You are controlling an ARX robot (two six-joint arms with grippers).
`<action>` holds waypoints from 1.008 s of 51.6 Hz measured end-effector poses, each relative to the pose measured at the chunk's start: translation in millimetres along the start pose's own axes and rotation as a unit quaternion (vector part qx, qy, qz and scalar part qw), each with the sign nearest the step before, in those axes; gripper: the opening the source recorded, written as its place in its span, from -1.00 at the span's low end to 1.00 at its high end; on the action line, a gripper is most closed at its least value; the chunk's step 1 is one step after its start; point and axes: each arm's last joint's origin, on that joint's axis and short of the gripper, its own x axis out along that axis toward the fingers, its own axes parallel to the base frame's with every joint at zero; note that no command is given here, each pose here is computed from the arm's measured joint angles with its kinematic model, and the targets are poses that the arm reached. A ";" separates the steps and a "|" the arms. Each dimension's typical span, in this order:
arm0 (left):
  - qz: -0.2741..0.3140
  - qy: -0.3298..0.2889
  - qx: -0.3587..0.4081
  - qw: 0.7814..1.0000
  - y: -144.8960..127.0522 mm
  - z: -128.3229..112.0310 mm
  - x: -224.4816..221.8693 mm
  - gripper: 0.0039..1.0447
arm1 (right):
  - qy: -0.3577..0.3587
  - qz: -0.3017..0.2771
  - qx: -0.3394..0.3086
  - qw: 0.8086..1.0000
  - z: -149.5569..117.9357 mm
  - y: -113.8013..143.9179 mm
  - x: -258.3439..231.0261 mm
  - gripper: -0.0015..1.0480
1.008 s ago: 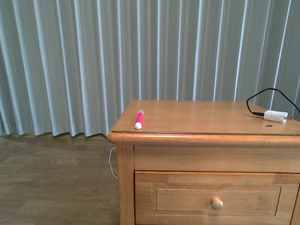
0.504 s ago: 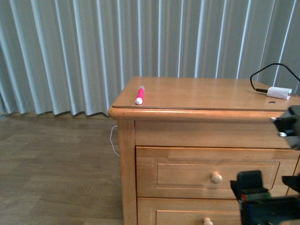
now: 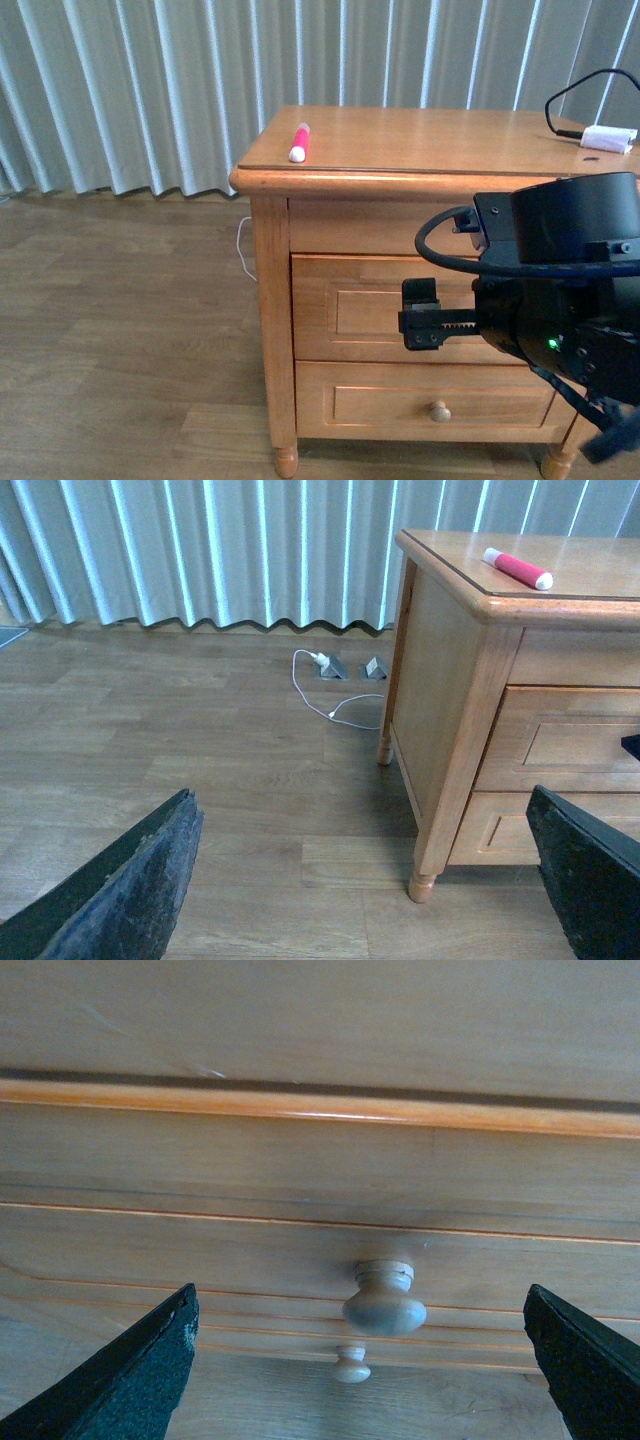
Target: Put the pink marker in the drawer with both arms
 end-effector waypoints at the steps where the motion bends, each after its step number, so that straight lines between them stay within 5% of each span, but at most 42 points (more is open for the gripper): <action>1: 0.000 0.000 0.000 1.000 0.0 0.0 0.0 0.88 | 0.002 -0.001 0.001 1.000 -1.3 -0.6 3.1 0.83; 27: 0.000 0.000 0.000 1.000 0.0 0.0 0.0 0.88 | 0.010 -0.006 0.005 1.000 -13.1 -5.0 23.8 0.79; 41: 0.000 0.000 0.000 1.000 0.0 0.1 0.0 0.88 | 0.007 -0.012 0.012 1.000 -12.3 -10.5 24.8 -0.23; 46: 0.000 0.000 0.000 1.000 0.0 0.0 0.0 0.88 | 0.008 -0.009 0.010 1.000 -12.5 -9.7 24.7 -0.48; 52: 0.000 0.000 0.000 1.000 0.0 0.0 0.0 0.88 | 0.011 -0.009 0.011 1.000 -13.1 -9.7 24.7 -0.53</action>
